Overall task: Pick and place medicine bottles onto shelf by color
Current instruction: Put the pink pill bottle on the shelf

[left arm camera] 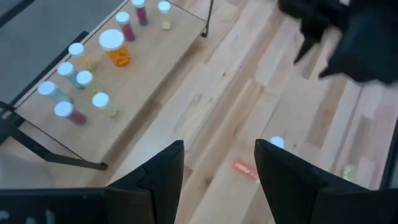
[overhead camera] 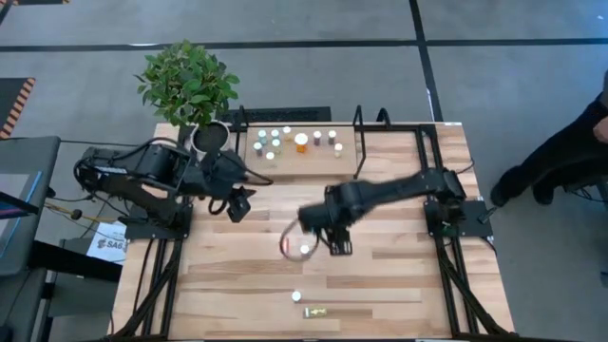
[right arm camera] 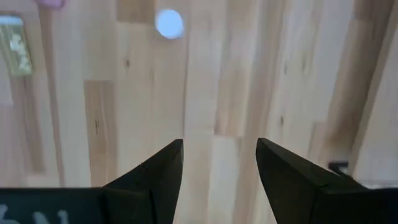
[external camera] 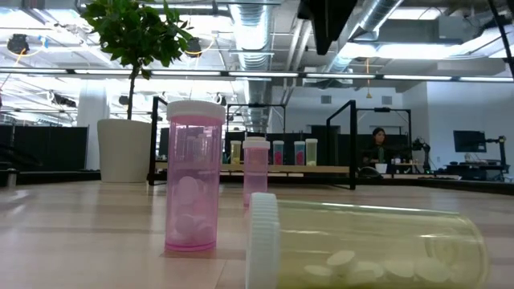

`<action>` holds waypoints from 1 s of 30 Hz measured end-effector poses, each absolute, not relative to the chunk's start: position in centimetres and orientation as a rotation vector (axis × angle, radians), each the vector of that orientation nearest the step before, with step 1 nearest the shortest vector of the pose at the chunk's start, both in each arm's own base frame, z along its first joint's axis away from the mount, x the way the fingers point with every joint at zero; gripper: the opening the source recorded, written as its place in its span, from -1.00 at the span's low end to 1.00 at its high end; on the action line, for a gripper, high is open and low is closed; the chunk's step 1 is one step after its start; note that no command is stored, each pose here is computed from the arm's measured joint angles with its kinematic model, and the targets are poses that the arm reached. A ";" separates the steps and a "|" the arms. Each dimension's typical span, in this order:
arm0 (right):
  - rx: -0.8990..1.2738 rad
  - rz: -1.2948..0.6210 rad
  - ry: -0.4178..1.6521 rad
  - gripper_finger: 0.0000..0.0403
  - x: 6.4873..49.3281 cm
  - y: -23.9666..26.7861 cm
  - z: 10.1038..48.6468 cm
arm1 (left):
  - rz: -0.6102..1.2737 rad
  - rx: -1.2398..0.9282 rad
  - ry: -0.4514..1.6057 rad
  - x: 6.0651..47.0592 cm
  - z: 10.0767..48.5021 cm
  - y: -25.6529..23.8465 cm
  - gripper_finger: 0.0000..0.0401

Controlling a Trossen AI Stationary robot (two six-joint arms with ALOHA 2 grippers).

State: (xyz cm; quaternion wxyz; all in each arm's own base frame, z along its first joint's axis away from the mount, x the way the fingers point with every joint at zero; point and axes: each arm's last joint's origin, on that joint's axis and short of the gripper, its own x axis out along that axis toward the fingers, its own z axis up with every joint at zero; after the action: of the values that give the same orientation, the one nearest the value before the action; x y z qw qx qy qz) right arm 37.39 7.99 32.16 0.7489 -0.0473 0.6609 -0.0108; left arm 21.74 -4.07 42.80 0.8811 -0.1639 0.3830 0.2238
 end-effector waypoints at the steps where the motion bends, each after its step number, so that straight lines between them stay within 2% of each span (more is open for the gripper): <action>1: -0.128 -0.028 1.432 0.11 37.4 8.7 31.8 | 0.472 -0.351 0.789 21.7 42.8 -4.3 -0.09; 8: -0.197 0.005 1.417 0.11 36.5 12.7 30.6 | 0.495 -0.444 0.762 22.1 42.3 -6.8 -0.09; 12: -0.194 0.050 1.353 0.11 34.4 15.8 31.2 | 0.490 -0.505 0.772 22.7 41.6 -8.6 -0.09; 16: -0.140 -0.053 1.283 0.11 31.6 17.1 31.1 | 0.491 -0.568 0.784 23.1 40.7 -11.0 -0.09; 19: -0.069 -0.084 1.126 0.11 29.9 16.8 30.7 | 0.512 -0.592 0.771 23.2 39.9 -12.8 -0.09; 25: 0.093 0.055 0.809 0.11 30.7 16.7 27.7 | 0.525 -0.657 0.816 23.7 38.4 -15.3 -0.09; 30: 0.149 0.190 0.858 0.11 31.8 17.0 25.4 | 0.541 -0.692 0.826 23.9 37.8 -16.1 -0.09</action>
State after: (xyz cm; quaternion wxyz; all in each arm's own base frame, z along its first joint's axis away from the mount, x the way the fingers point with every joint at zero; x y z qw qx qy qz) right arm 31.80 17.02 25.39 0.9023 0.0722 0.4149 0.0917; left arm 23.88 -16.15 37.85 0.8237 -0.3256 0.3884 0.2544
